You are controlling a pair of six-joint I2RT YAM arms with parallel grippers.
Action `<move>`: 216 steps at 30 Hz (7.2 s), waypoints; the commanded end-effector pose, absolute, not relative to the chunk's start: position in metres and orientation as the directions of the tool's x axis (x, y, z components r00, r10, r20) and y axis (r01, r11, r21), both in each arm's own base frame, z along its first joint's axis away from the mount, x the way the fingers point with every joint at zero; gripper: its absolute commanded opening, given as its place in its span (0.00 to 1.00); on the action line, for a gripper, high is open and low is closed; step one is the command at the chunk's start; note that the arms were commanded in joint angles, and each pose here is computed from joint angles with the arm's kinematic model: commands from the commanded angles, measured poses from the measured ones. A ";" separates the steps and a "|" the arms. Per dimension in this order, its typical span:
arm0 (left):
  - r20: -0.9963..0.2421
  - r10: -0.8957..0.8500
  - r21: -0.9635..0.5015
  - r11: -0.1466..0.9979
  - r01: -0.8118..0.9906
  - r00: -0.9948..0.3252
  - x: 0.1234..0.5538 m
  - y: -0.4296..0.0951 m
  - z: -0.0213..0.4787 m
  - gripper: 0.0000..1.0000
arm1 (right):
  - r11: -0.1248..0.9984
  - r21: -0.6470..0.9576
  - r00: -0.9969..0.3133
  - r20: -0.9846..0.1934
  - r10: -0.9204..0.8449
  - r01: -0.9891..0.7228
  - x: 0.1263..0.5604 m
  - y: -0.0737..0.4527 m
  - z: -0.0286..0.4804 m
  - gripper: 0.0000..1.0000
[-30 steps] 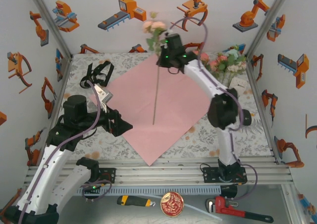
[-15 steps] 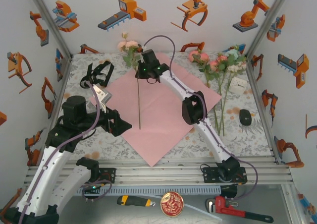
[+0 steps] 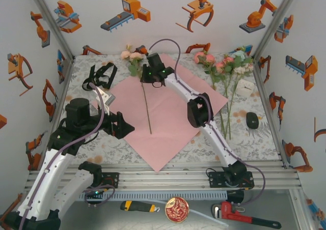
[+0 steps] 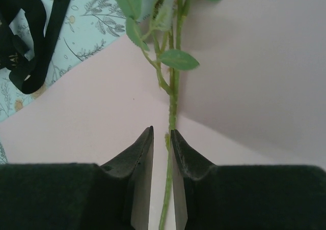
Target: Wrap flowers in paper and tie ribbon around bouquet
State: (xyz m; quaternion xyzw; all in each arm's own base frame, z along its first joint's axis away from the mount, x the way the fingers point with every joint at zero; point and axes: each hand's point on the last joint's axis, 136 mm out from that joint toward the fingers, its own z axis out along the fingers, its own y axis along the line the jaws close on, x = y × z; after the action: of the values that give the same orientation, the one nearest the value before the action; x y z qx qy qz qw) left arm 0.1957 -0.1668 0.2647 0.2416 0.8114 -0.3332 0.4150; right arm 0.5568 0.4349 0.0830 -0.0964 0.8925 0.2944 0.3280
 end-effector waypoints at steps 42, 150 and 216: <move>-0.863 0.129 -0.347 0.552 0.759 -0.488 0.185 -0.181 0.280 0.97 | 0.868 0.165 -0.677 -0.565 0.472 0.467 0.565 -0.093 0.085 0.40; -0.904 0.038 -0.356 0.482 0.800 -0.426 0.174 -0.176 0.306 0.97 | 0.971 0.146 -0.533 -0.815 0.228 0.192 0.462 0.020 0.219 0.63; -0.911 0.021 -0.327 0.573 0.752 -0.412 0.186 -0.163 0.304 0.97 | 0.915 0.404 -0.585 -0.740 0.331 0.006 0.528 0.153 0.263 0.00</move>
State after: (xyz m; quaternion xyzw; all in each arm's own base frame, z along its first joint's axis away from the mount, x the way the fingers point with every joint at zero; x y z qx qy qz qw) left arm 0.1856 -0.1645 0.3037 0.2587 0.7505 -0.3858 0.4702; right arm 0.5215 0.1039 0.2682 0.1024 0.8738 0.1201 0.4599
